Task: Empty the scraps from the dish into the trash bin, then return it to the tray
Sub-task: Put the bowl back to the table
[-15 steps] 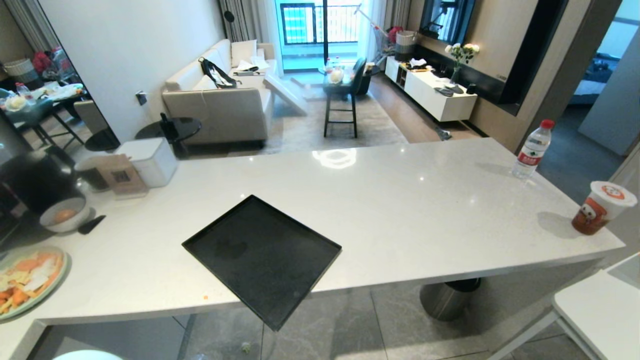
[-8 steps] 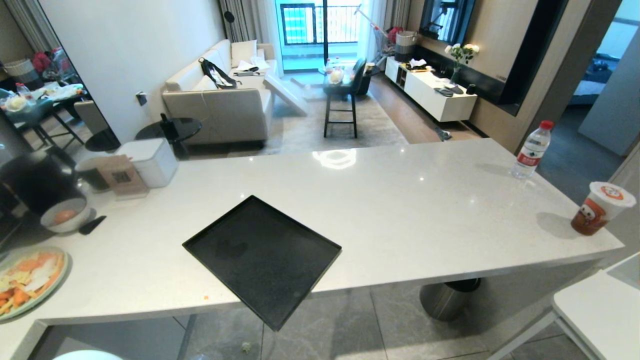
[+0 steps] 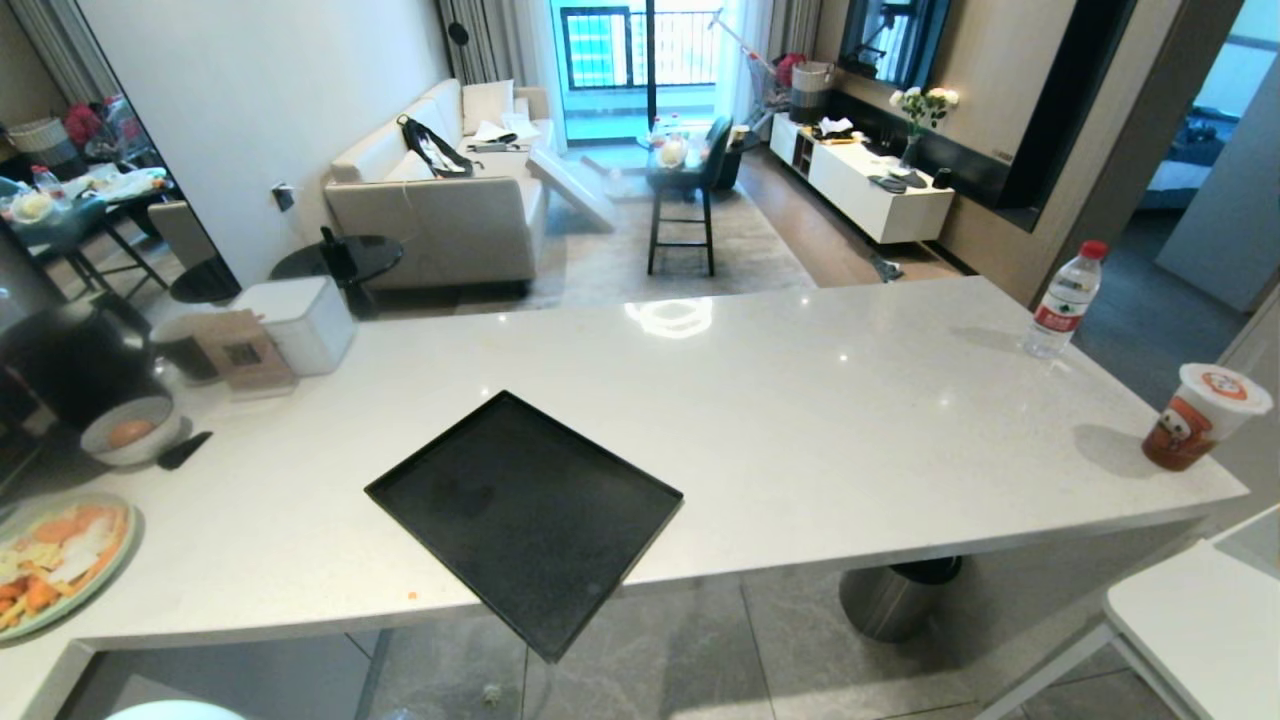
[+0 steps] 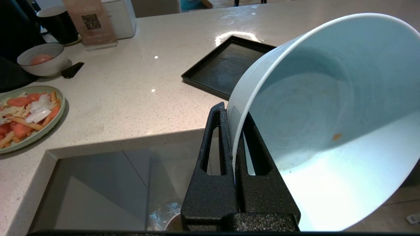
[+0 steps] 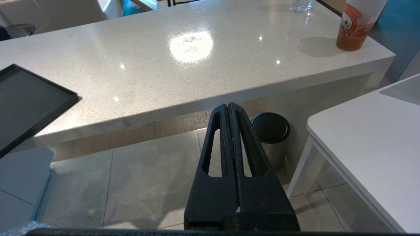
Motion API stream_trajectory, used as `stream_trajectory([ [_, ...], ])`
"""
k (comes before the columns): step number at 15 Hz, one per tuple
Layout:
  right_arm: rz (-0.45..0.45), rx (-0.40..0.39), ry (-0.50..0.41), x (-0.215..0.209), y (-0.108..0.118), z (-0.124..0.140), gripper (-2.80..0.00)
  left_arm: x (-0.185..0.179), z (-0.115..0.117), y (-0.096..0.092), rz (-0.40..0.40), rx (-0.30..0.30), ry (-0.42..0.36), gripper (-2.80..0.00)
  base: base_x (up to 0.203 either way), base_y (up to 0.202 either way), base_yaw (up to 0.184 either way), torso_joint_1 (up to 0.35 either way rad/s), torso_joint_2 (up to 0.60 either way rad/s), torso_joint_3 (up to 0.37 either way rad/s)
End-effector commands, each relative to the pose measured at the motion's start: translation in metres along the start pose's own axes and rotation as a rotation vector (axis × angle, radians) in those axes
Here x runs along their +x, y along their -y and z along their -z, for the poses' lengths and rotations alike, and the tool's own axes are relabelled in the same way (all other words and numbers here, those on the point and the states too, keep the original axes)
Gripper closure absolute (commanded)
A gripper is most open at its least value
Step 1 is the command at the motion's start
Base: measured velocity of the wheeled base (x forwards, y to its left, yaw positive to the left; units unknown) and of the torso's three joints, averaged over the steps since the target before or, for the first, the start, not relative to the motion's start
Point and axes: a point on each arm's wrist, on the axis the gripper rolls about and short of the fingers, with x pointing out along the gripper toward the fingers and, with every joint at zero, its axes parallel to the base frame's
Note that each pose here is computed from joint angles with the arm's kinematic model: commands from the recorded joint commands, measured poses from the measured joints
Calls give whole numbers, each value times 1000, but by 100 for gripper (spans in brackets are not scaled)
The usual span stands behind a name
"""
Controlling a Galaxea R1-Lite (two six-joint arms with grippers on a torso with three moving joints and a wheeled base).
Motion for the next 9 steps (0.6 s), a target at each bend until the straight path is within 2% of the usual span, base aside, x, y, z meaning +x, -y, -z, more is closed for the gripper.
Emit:
stream_trajectory([
  [1,0,1,1,0,0,0,0,0,0,0,0,-4,2,0,0,0,0,0,0,0],
  [4,0,1,1,0,0,0,0,-3,-9,0,8,-6,11,0,0,0,0,0,0,0],
  [6,0,1,1,0,0,0,0,-5,-19,0,24,-5,-42,0,0,0,0,0,0,0],
  [9,0,1,1,0,0,0,0,13,-44,-1,69,-1,-190,0,0,0,0,0,0,0],
])
